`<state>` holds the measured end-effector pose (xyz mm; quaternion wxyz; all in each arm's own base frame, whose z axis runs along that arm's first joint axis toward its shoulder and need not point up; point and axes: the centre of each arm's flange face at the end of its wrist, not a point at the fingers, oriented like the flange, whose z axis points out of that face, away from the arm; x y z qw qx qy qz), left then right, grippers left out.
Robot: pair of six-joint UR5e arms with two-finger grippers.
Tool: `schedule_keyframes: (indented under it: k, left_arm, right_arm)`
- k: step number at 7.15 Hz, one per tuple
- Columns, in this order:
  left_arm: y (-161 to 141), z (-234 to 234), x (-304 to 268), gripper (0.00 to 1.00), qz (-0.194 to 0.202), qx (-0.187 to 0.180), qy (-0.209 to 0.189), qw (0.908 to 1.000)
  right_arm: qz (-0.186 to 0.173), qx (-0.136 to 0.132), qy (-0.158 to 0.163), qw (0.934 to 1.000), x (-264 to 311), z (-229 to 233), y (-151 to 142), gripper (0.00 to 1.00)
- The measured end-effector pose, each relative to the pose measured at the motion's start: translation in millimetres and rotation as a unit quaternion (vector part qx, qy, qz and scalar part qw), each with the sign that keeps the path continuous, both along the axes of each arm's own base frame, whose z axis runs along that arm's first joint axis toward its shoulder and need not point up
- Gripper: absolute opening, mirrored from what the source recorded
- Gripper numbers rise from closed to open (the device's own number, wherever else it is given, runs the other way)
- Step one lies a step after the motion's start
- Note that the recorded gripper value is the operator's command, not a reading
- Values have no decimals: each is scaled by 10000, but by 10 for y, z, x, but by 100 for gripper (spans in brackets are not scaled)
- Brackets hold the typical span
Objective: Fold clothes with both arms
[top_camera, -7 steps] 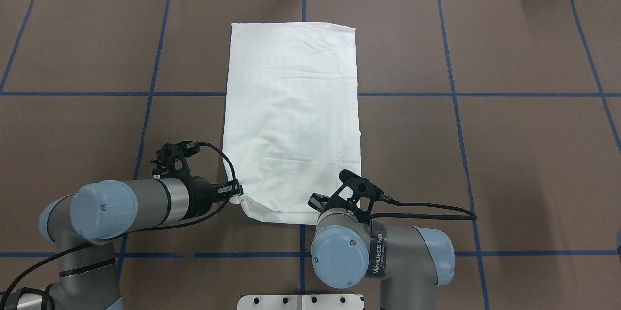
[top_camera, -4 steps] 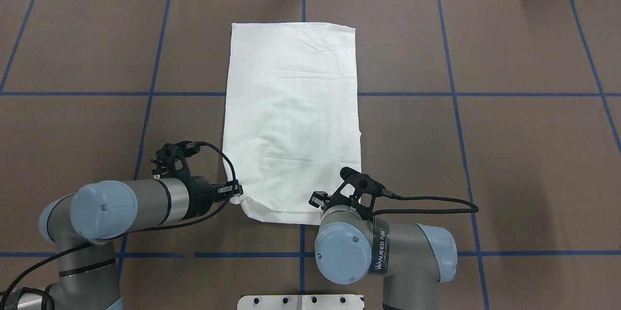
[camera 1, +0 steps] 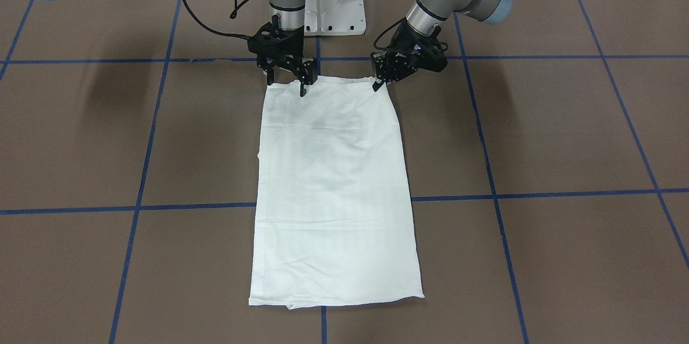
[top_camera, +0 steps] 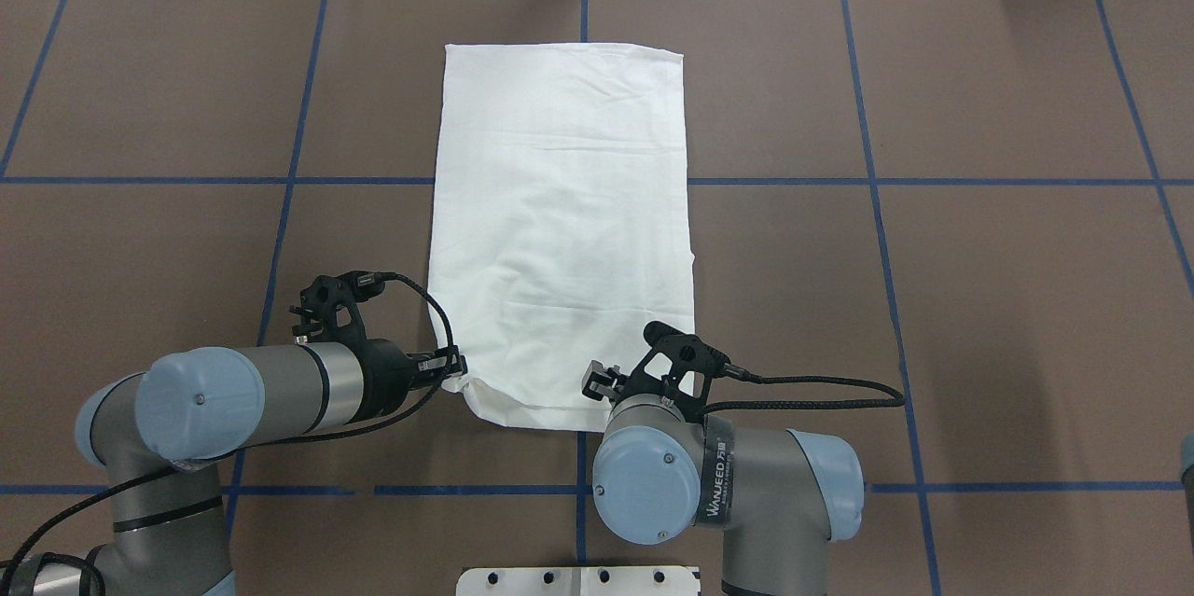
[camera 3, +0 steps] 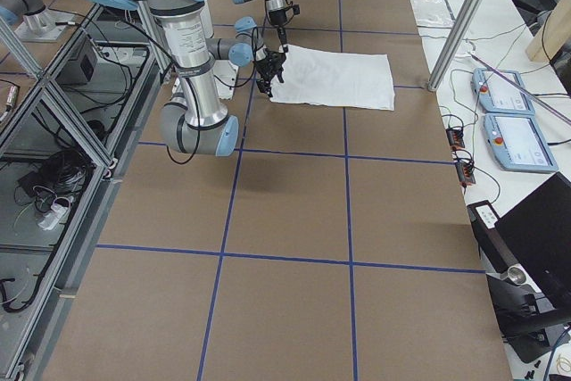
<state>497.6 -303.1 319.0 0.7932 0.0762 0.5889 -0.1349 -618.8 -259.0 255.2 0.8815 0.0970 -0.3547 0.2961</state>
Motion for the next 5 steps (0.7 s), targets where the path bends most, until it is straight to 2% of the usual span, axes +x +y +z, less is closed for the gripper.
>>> schedule_keyframes:
  k: [1,2,4,5]
  left_arm:
    - [0,0,0,0,2,-1,0,10000]
    - [1,0,0,0,2,-1,0,10000]
    - [0,-2,-1,0,-2,1,2,10000]
    - [0,-3,-2,0,-3,2,3,10000]
  right_arm:
    - [5,-5,5,10000,-46,-20,-7,95]
    - [9,-8,-2,10000,-69,-40,-10,85]
    - [42,-30,-63,10000,-74,-73,-10,11]
    - [101,-72,-139,9998,-70,-103,-9,0]
